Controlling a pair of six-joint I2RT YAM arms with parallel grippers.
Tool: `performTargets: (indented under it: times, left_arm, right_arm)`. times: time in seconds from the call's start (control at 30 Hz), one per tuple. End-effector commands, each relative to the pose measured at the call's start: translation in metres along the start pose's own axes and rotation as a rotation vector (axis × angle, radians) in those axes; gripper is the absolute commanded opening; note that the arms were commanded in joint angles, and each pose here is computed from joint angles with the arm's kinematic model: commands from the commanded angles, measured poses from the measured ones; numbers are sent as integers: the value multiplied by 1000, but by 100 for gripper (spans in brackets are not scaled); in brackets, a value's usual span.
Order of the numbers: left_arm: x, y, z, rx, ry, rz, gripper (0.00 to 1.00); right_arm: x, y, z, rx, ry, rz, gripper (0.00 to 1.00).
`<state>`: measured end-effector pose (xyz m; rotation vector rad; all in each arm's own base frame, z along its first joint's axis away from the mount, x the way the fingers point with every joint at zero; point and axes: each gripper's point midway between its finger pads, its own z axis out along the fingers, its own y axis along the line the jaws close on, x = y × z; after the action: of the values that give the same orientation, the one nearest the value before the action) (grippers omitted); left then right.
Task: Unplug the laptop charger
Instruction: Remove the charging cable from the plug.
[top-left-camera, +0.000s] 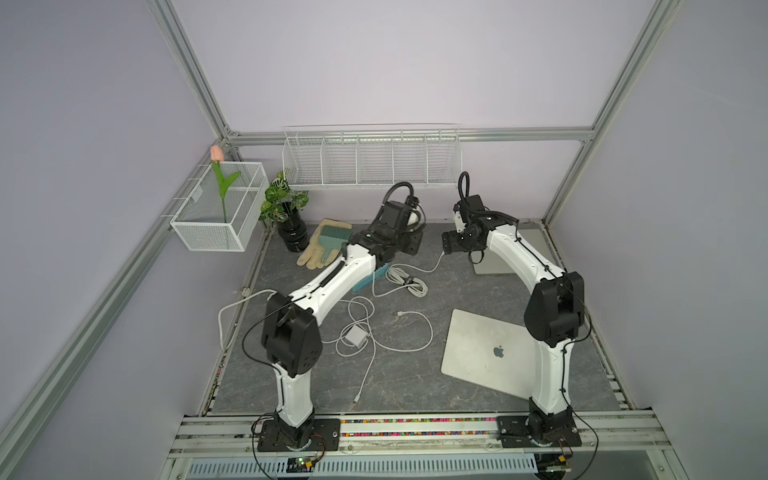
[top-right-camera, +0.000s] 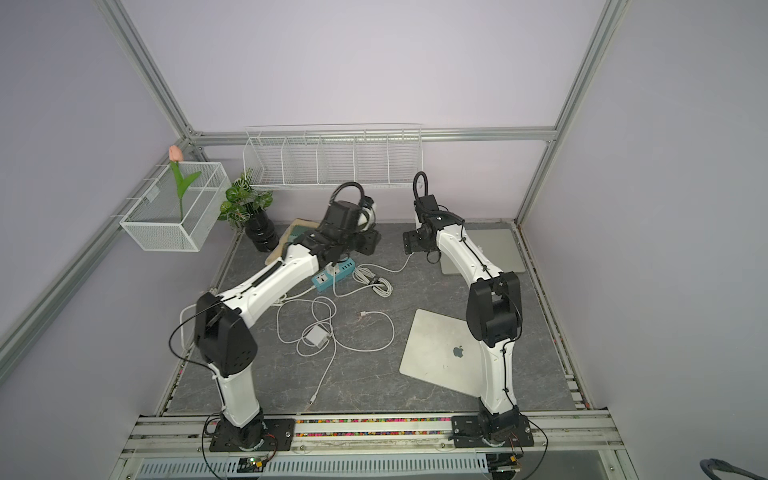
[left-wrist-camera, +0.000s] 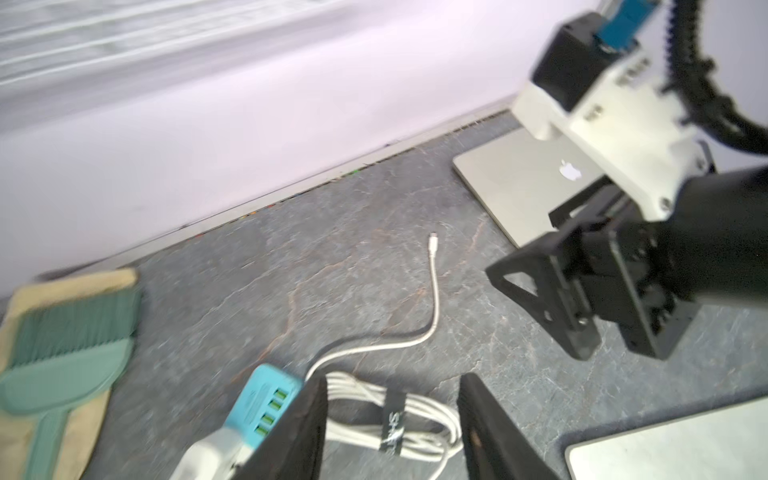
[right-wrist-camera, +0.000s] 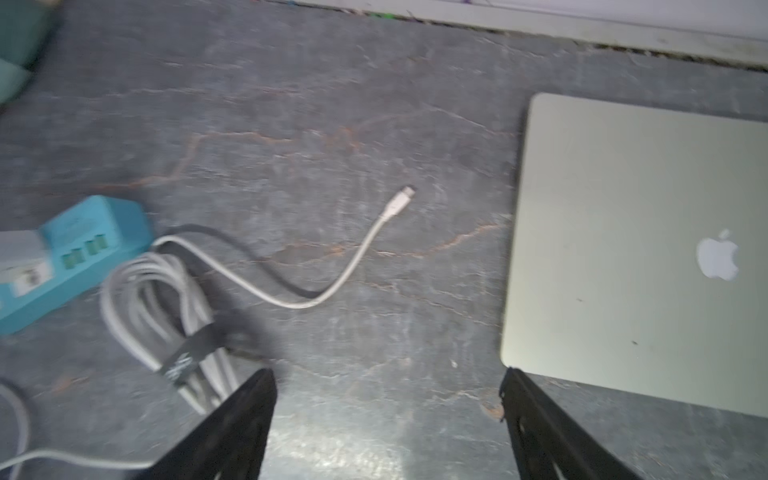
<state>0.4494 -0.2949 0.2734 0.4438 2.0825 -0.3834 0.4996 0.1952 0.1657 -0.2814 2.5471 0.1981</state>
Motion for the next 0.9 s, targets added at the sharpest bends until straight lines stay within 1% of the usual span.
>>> performTargets:
  times: [0.0, 0.07, 0.13, 0.17, 0.23, 0.27, 0.37, 0.43, 0.5, 0.53, 0.6, 0.7, 0.8, 0.87]
  left_arm:
    - [0, 60, -22, -65, -124, -297, 58]
    - [26, 103, -30, -134, -112, -413, 59]
    - [59, 140, -32, -184, -68, -516, 57]
    - [75, 155, -34, -207, -42, -547, 56]
    - [101, 174, -31, -249, 5, -571, 56]
    - [112, 178, -26, -246, 34, -564, 56]
    - [130, 174, -10, -201, 110, -531, 56]
    - [135, 174, -3, -193, 116, -530, 56]
    - [141, 175, 3, -193, 124, -528, 56]
    - [141, 175, 5, -188, 123, -530, 56]
    - [142, 175, 10, -181, 122, -529, 56]
    - [144, 176, 18, -175, 124, -524, 56]
    - [147, 175, 27, -157, 137, -527, 56]
    - [149, 174, 34, -141, 147, -526, 56]
  right_arm:
    - [-9, 48, -9, -151, -41, -68, 87]
    - [-13, 71, -12, -201, -44, -99, 87]
    - [-17, 94, -14, -224, -45, -135, 86]
    - [-18, 106, -14, -237, -45, -156, 86]
    - [-22, 130, -16, -265, -47, -191, 85]
    - [-22, 141, -14, -274, -43, -206, 85]
    - [-27, 173, -15, -303, -46, -250, 84]
    - [-25, 186, -12, -296, -28, -271, 84]
    - [-27, 200, -11, -305, -53, -287, 83]
    - [-26, 205, -10, -319, -66, -286, 81]
    - [-22, 211, -2, -323, -43, -275, 78]
    - [-17, 222, 2, -312, -50, -311, 77]
    - [-16, 227, 1, -321, -70, -314, 77]
    - [-12, 230, 5, -321, -51, -312, 77]
